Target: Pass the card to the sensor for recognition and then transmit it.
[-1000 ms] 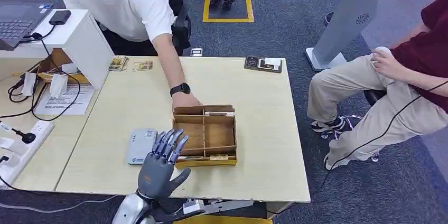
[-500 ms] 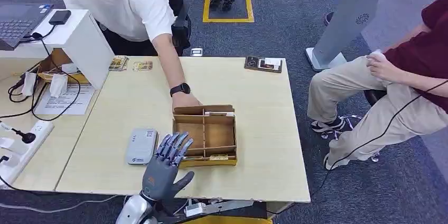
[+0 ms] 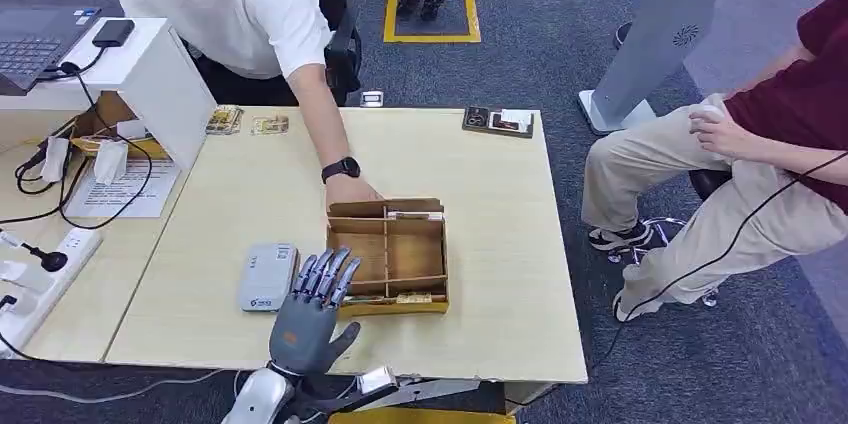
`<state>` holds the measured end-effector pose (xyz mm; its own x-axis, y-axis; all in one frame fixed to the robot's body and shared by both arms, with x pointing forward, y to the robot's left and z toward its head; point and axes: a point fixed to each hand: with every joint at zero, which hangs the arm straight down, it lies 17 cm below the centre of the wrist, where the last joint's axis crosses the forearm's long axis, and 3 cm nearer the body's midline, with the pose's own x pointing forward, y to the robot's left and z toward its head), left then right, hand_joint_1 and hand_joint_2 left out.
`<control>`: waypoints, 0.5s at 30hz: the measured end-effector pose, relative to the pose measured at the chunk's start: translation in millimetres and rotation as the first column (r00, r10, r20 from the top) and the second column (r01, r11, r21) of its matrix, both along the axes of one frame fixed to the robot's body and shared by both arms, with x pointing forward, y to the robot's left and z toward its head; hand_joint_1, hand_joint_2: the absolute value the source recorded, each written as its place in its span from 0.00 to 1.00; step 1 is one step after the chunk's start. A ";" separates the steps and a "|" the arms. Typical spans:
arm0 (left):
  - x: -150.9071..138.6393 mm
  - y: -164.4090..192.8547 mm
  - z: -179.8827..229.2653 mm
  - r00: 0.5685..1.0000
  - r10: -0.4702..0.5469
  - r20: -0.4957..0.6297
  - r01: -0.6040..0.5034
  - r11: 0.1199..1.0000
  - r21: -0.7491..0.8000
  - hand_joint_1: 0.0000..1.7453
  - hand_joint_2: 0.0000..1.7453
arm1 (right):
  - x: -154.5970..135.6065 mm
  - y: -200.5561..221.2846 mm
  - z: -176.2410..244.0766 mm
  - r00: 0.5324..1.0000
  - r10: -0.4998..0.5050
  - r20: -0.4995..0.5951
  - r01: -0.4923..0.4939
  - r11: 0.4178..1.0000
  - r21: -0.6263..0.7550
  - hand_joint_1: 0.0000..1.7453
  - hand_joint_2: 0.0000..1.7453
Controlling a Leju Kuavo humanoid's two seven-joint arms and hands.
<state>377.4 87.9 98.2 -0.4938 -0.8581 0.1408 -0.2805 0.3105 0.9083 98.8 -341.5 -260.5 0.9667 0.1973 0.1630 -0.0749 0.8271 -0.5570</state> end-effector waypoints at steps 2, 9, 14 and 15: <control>1.5 2.2 -2.0 1.000 0.018 -0.004 -0.018 1.000 0.012 0.00 1.00 | 0.3 0.1 0.0 1.000 0.001 0.000 -0.001 1.000 0.000 0.00 1.00; -0.5 0.1 -4.4 1.000 0.009 0.000 -0.009 0.999 0.040 0.00 1.00 | 0.6 0.3 0.1 1.000 0.002 0.001 -0.002 1.000 0.000 0.00 1.00; -0.1 -0.3 -4.4 1.000 0.006 0.003 -0.006 0.999 0.047 0.67 1.00 | 0.6 0.3 0.1 1.000 0.002 0.000 -0.002 1.000 0.000 0.00 1.00; 0.1 -0.4 -4.2 1.000 0.006 0.004 -0.006 0.999 0.049 1.00 1.00 | 0.5 0.3 0.1 1.000 0.002 0.000 -0.002 1.000 0.000 0.00 1.00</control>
